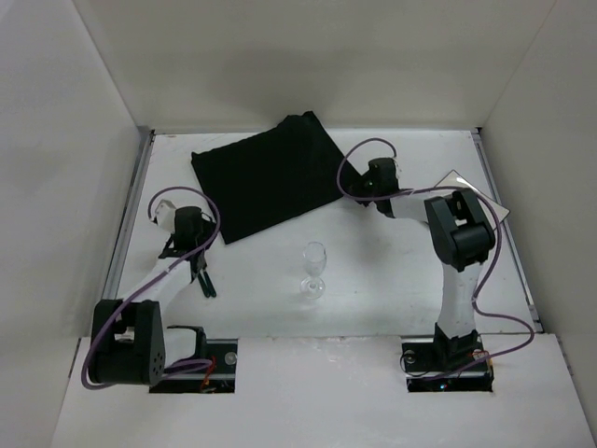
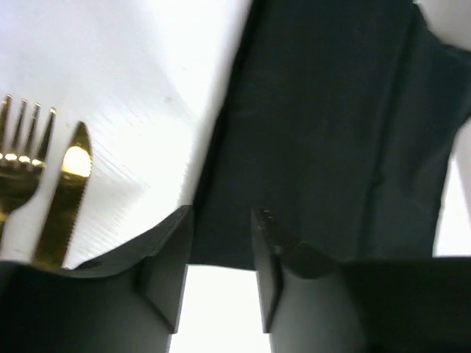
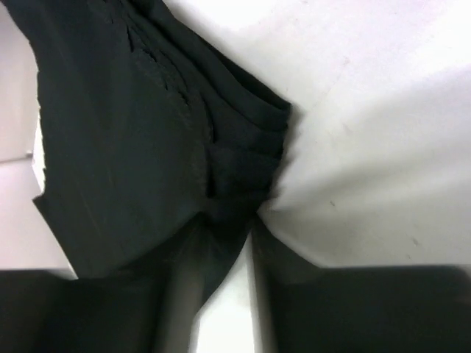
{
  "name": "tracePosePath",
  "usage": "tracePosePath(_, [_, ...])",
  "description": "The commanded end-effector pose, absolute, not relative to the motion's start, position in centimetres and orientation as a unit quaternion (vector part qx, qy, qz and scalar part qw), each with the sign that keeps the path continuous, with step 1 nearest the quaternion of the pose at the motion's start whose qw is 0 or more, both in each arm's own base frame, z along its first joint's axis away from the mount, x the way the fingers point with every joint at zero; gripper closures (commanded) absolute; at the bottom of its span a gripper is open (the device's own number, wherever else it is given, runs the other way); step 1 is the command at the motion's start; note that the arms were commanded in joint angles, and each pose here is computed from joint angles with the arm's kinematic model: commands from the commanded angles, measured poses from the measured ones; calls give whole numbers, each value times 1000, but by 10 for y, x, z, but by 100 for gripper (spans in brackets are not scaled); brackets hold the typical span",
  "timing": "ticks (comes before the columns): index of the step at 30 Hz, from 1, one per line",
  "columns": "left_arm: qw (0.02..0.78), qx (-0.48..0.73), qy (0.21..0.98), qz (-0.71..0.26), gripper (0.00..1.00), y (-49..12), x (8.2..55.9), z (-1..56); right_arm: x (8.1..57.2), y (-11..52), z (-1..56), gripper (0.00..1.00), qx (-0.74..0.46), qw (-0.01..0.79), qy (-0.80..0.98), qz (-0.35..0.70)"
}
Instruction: Set the dinner table for one person
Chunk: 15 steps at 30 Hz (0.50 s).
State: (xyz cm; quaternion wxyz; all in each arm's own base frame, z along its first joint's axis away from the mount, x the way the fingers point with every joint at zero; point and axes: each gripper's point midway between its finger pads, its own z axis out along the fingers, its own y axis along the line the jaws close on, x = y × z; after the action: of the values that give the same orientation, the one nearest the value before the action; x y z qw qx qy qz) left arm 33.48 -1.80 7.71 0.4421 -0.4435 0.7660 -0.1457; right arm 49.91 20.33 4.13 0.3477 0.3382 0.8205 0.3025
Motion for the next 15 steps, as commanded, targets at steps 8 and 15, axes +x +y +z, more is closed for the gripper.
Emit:
tracePosePath(8, [424,-466,771,-96,87,5,366,61,480,180,66,95,379,401,781,293])
tracePosePath(15, [399,-451,792,-99,87,-17,394,41,436,173,58,96,395,406,759,320])
